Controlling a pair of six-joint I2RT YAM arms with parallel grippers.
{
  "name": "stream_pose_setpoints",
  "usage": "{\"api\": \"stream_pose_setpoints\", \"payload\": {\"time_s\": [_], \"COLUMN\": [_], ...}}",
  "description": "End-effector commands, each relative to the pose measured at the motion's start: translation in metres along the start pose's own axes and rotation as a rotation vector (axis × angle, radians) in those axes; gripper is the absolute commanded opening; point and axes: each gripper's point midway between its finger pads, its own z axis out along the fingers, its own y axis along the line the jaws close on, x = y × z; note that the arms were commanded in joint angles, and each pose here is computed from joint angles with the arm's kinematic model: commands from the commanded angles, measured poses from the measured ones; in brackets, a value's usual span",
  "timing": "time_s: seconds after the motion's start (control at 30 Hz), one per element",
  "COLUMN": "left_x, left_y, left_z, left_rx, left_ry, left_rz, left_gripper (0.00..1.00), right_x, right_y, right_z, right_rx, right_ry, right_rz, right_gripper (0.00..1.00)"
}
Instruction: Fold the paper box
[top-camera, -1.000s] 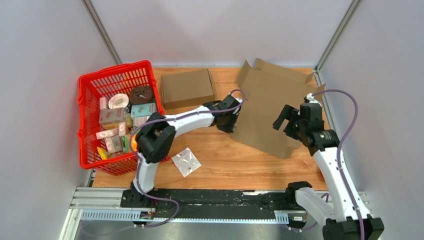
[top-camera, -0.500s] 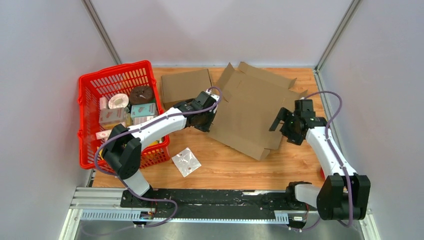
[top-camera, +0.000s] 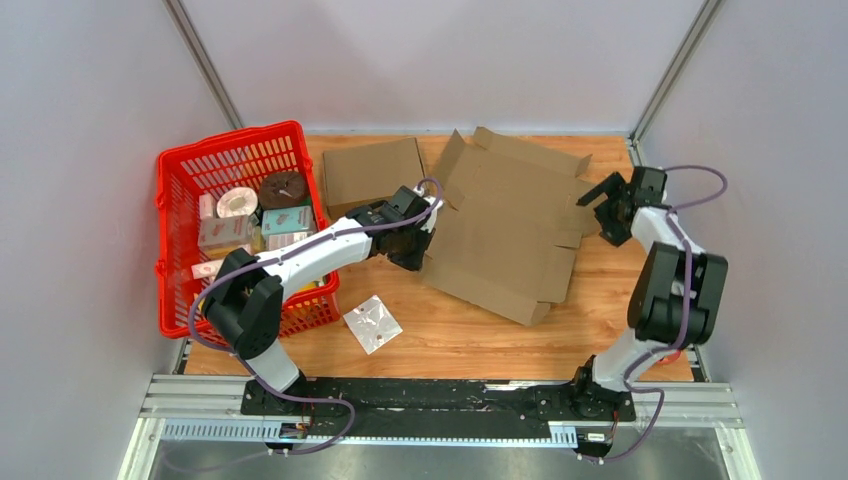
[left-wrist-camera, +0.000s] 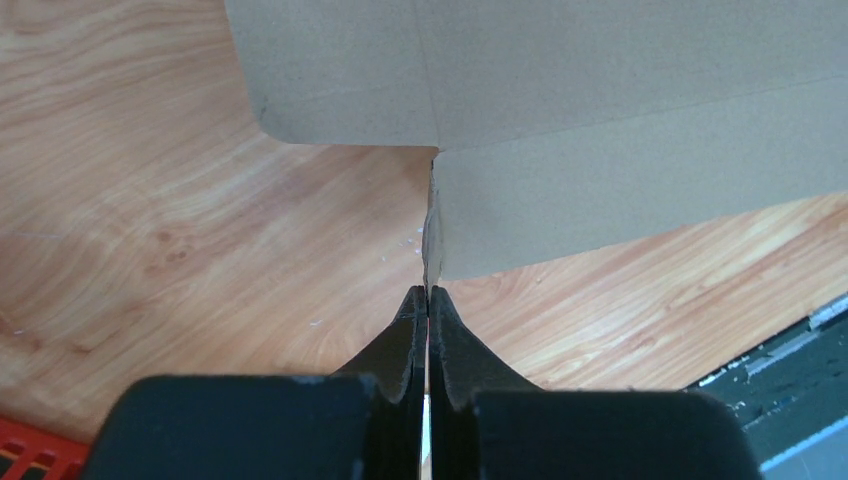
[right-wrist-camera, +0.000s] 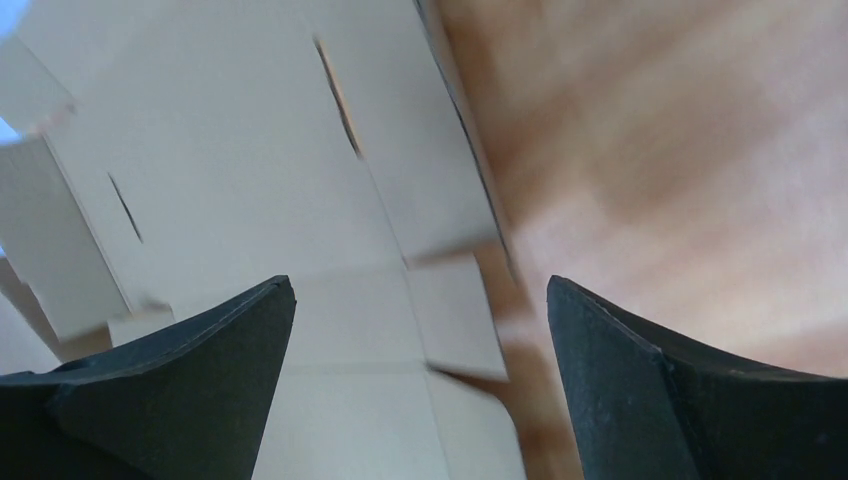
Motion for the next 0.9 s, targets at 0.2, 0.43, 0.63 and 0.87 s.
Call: {"api": "stream_pose_setpoints", "payload": {"time_s": [0.2,0.43,0.63,0.87], "left_x": [0.005,-0.001,-0.077,-0.186], "left_y": [-0.023,-0.029,-0.021,0.027], "left_z": [-0.005,-0.022,-0.087,-0.086], "left_rx": [0.137,0.174,0.110,-0.088], "left_ry": [-0.004,-0.050,-0.361,-0.563], "left_rz": [-0.008,0.017,-0.033,-0.098], "left_gripper": [0.00,0.30,0.69,0.68], "right_x": [-0.097,-0.095,-0.105,-0.105], "right_y": [0.035,0.038,0.040,0.083], "right_z": [0.075,0.102,0.100,0.063], "right_rx": [0.029,0.017,0.018,-0.185], "right_ry": [-0.125,-0.074,-0.100,-0.114], "right_rz": [-0.058,-0.053,-0.137,-0.240], "right_gripper": [0.89,0.60,0.23,0.00]}}
